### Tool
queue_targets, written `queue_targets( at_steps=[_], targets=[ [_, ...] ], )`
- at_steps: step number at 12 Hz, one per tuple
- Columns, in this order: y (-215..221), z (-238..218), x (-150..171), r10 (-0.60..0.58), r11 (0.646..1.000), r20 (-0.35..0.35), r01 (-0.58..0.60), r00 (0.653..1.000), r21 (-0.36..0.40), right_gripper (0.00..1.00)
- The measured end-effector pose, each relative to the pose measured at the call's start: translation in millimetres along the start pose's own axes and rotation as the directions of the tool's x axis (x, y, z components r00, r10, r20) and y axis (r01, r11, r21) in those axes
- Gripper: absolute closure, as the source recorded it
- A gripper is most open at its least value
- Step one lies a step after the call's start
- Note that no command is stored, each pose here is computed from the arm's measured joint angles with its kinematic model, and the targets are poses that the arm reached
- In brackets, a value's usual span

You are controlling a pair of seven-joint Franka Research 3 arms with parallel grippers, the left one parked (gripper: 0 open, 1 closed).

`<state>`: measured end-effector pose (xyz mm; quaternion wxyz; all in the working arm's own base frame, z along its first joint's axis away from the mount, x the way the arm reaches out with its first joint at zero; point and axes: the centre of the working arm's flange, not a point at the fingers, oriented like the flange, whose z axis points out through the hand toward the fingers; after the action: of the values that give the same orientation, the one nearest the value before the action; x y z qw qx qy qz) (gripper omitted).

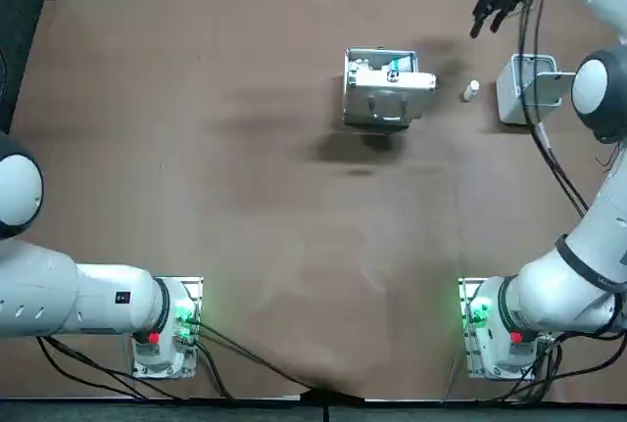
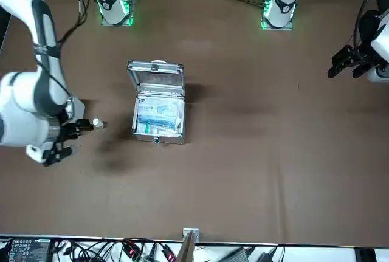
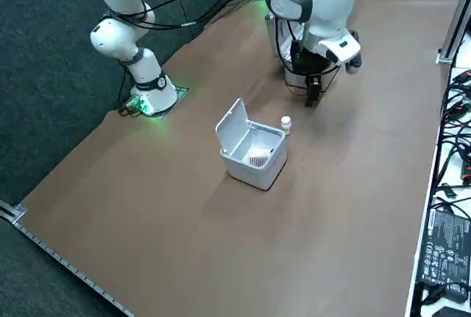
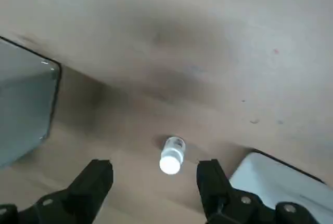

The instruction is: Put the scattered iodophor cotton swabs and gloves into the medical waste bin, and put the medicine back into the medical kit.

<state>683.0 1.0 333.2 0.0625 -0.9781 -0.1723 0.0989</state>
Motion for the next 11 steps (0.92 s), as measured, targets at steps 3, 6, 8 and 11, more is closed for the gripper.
queue_targets(
  at_steps=[3, 6, 8, 11],
  targets=[
    [-5, 48, -6, 0.062, 0.997, -0.053, -0.064, 0.997, -0.041, 0.00],
    [-5, 92, -30, 0.107, 0.992, -0.095, -0.113, 0.990, -0.062, 0.00],
    [-3, 108, -47, 0.120, 0.989, -0.108, -0.128, 0.987, -0.068, 0.01],
    [-2, 116, -62, 0.131, 0.988, -0.098, -0.138, 0.986, -0.066, 0.14]
  ],
)
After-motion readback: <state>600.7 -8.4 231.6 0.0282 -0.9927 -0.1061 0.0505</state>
